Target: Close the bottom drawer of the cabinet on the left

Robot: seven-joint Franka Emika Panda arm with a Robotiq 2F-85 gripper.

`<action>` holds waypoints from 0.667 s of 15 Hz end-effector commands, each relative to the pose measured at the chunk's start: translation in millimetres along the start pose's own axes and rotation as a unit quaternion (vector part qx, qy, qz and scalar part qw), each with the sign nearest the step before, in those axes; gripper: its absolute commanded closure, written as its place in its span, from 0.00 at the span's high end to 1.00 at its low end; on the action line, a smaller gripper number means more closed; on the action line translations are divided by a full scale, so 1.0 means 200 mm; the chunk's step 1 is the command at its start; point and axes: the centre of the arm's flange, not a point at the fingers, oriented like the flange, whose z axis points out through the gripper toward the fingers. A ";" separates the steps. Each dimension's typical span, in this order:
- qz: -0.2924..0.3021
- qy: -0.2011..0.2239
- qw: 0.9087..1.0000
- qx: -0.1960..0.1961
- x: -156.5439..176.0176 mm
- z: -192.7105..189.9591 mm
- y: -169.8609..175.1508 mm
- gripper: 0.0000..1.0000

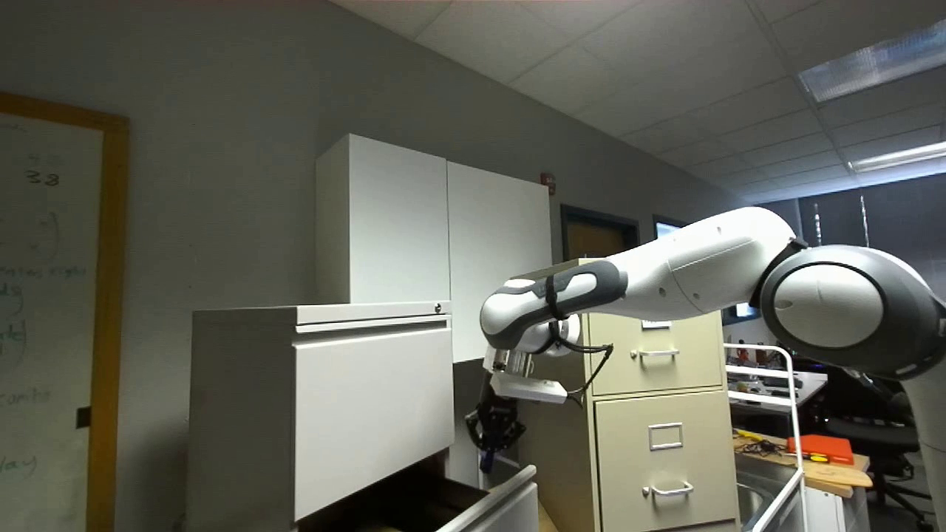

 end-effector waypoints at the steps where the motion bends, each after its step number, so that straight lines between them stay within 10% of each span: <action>1: 0.038 0.033 0.999 0.021 0.03 -0.30 0.22 0.00; 5: 0.080 0.047 0.996 0.012 0.02 -0.40 0.46 0.01; 10: 0.106 -0.038 0.993 -0.024 -0.01 -0.04 0.52 0.02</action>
